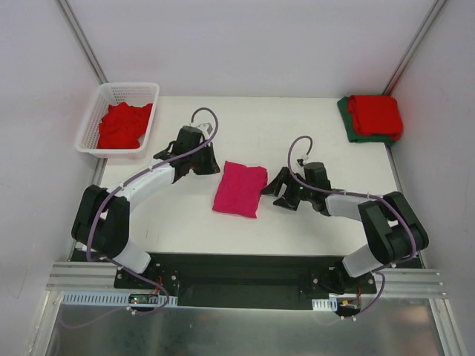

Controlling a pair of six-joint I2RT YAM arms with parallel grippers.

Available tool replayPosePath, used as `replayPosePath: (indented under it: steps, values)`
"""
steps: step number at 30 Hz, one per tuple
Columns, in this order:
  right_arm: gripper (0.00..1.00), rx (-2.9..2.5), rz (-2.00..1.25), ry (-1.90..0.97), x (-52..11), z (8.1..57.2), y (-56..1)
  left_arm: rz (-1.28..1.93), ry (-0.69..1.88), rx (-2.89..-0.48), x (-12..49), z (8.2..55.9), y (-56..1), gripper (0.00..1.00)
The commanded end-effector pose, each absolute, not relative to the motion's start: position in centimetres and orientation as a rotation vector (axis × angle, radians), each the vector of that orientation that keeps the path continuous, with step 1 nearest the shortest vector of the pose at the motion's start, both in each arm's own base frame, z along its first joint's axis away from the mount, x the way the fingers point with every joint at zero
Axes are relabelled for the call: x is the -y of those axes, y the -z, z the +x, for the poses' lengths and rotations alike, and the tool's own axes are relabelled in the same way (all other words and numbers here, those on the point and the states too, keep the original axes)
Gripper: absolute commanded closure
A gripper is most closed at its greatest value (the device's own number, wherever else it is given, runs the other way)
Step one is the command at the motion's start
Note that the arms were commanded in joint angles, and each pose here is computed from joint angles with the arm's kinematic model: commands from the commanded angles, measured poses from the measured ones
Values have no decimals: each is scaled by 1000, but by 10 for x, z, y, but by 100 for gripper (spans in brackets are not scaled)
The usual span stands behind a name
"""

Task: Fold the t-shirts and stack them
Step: Put the neatly folded tshirt into the corner of the board with the right arm

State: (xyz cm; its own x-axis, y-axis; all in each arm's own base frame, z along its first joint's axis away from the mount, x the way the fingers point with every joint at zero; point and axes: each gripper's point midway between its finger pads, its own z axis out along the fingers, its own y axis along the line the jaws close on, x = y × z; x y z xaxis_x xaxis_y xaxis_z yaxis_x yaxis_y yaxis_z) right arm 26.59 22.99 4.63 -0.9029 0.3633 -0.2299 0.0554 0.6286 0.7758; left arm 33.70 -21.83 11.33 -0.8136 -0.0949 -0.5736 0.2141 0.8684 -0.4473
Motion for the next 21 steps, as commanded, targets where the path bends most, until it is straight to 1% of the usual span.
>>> replayPosePath:
  steps: [1, 10, 21]
  values:
    - [9, -2427, 381, -1240, -240, 279, -47, 126, 745, -2413, 230, 338, -108, 100]
    - [7, -2488, 392, -1155, -240, 301, -27, 179, 721, -2489, 239, 329, -76, 100]
    - [5, -2557, 392, -1151, -245, 302, -14, 180, 714, -2539, 242, 325, -53, 100]
